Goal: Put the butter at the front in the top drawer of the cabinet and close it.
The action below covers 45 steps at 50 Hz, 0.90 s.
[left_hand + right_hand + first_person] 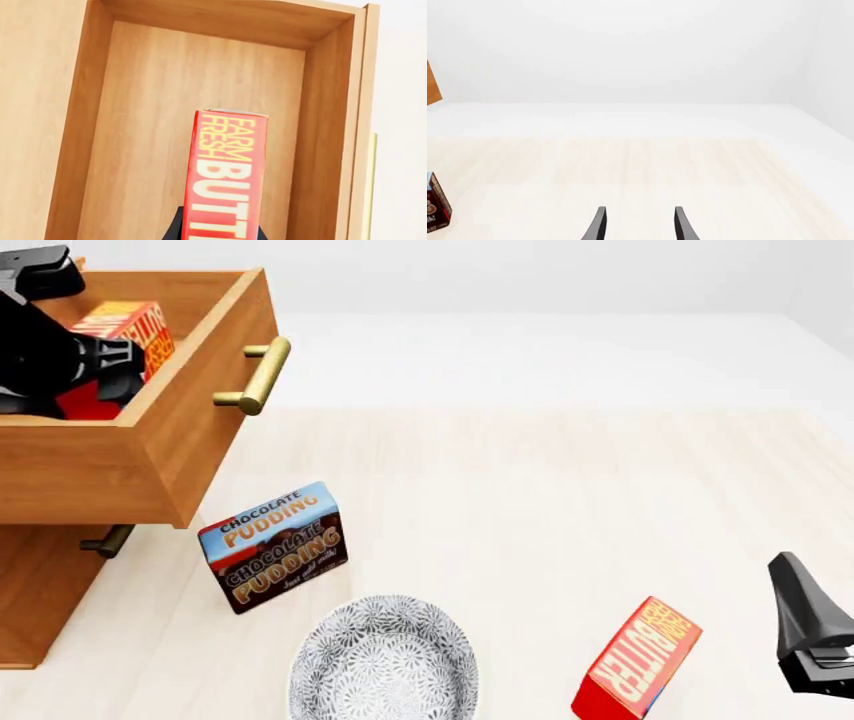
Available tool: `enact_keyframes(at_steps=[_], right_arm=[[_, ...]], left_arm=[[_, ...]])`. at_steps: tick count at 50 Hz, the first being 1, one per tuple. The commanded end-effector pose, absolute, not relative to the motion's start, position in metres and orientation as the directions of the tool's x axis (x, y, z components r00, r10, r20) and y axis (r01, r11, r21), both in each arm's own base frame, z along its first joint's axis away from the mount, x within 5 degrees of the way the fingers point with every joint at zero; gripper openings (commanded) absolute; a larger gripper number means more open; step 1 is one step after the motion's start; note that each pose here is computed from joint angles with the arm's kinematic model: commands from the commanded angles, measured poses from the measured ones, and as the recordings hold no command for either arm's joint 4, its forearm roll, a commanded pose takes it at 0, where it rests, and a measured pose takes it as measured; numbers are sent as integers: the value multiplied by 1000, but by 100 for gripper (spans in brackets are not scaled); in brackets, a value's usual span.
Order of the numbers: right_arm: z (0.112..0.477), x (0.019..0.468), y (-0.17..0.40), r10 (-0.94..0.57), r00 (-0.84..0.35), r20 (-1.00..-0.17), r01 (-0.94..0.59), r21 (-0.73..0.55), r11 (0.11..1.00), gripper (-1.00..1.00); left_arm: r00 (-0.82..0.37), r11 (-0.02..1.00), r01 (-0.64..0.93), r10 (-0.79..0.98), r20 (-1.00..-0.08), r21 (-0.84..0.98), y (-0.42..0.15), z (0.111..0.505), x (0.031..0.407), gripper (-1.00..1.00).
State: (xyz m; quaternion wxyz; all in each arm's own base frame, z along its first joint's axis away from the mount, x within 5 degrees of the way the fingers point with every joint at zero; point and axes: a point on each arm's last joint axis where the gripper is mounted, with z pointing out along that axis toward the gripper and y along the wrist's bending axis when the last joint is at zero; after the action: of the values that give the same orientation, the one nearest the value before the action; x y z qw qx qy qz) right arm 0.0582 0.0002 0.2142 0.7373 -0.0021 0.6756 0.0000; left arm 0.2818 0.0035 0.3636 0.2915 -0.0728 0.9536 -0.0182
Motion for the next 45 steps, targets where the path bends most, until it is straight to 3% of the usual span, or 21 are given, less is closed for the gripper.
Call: enact_keyframes(at_steps=[1, 38, 39, 45], right_arm=[[214, 58, 0, -2, 87, -996, -3, -3, 1000, 100], [214, 58, 0, -2, 87, -996, -3, -2, 1000, 100], [214, 58, 0, -2, 87, -996, -3, -3, 1000, 100], [214, 58, 0, -2, 87, -996, -3, -2, 1000, 100]], left_arm=[[-814, 991, -111, -132, -565, -72, 2, 366, 279, -100], [-839, 991, -111, -133, -528, -73, -2, 344, 283, -100], [-836, 991, -113, -134, -532, -73, -1, 346, 284, 100], [-834, 991, -113, -134, -536, -71, 1, 351, 283, 100]])
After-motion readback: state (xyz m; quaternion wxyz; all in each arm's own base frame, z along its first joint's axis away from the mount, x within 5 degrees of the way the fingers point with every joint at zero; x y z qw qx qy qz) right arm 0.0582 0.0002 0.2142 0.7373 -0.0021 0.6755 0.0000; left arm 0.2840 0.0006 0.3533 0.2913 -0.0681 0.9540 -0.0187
